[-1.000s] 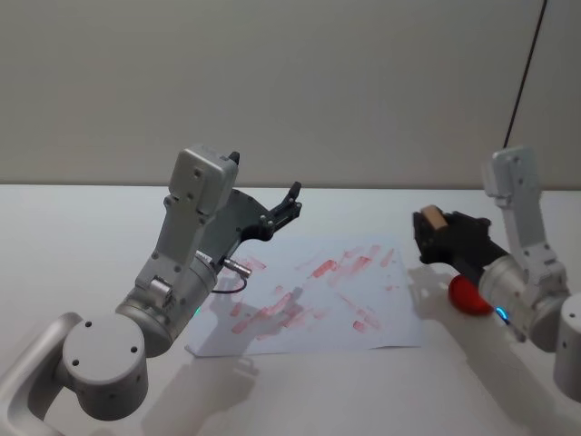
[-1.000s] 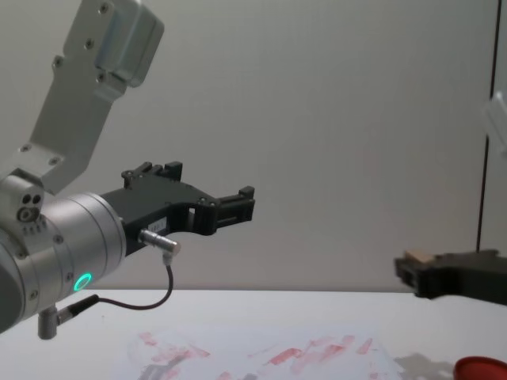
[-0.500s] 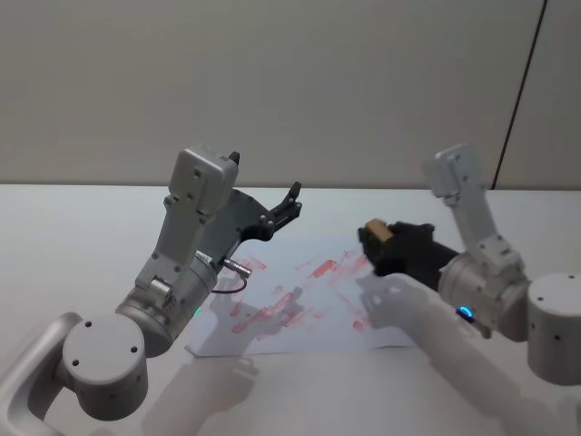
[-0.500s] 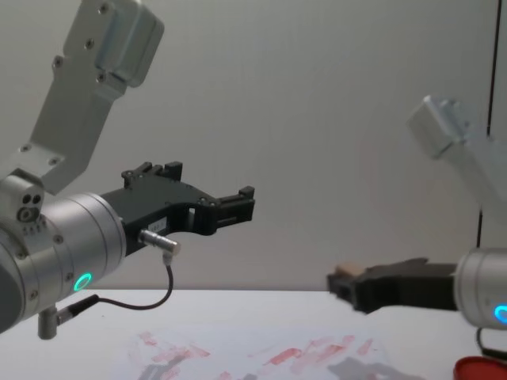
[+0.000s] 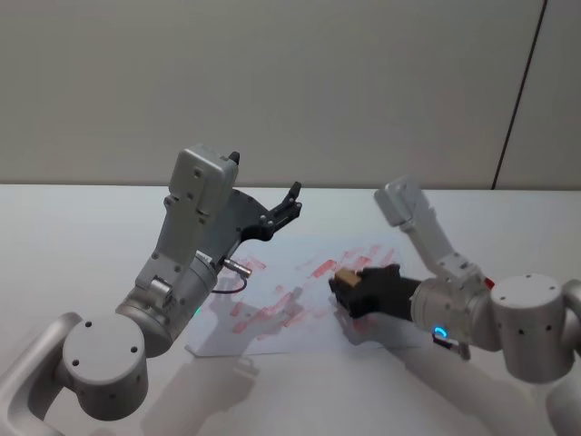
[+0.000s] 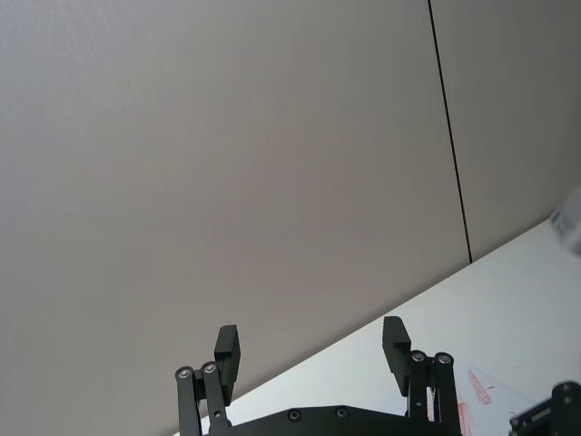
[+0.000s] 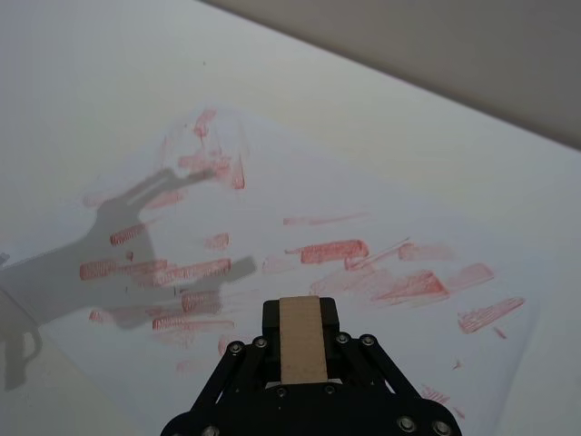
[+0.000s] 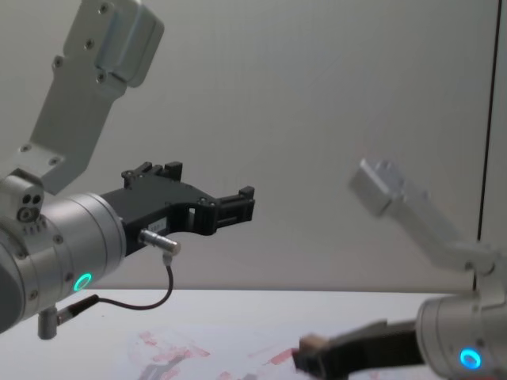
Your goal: Use the one hand to pick up the stamp and affix it onto the A4 paper.
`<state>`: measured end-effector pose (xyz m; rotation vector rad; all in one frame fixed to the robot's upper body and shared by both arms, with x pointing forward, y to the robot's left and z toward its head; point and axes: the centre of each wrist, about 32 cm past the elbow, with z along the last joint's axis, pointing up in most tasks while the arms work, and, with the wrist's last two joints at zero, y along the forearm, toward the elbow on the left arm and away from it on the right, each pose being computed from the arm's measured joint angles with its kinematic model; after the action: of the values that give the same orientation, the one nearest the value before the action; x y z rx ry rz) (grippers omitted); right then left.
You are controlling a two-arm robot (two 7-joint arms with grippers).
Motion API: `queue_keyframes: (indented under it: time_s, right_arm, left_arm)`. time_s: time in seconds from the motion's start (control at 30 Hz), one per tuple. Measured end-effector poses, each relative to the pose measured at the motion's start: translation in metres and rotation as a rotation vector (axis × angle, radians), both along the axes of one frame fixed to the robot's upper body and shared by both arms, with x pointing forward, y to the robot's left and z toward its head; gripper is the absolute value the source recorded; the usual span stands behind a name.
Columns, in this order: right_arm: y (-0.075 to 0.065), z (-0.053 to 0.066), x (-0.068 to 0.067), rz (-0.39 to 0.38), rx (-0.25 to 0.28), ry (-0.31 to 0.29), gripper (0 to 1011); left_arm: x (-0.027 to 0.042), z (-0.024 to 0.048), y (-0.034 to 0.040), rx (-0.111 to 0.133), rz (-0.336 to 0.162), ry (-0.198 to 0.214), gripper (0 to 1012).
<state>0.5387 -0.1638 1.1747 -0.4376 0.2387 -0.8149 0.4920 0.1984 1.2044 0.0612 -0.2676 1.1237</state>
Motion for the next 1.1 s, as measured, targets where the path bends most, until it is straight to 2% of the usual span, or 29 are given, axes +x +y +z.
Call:
queue_keyframes:
  time_s: [0.2,0.6,0.87,1.0,1.1]
  right_arm:
    - [0.004,-0.009,0.003,0.017,-0.036,0.062,219]
    - [0.006,-0.020,0.005,0.021,-0.065,0.104,219]
    - [0.006,-0.019,0.005,0.021,-0.038,0.079,219]
    - [0.005,-0.014,0.004,0.014,-0.012,0.056,219]
    - [0.002,-0.005,0.004,0.002,0.022,0.017,219]
  left_arm:
    - [0.0000,0.0000,0.0000,0.000,0.000,0.000,1002]
    - [0.0000,0.0000,0.0000,0.000,0.000,0.000,1002]
    - [0.0000,0.0000,0.0000,0.000,0.000,0.000,1002]
    - [0.0000,0.0000,0.0000,0.000,0.000,0.000,1002]
    - [0.0000,0.0000,0.0000,0.000,0.000,0.000,1002]
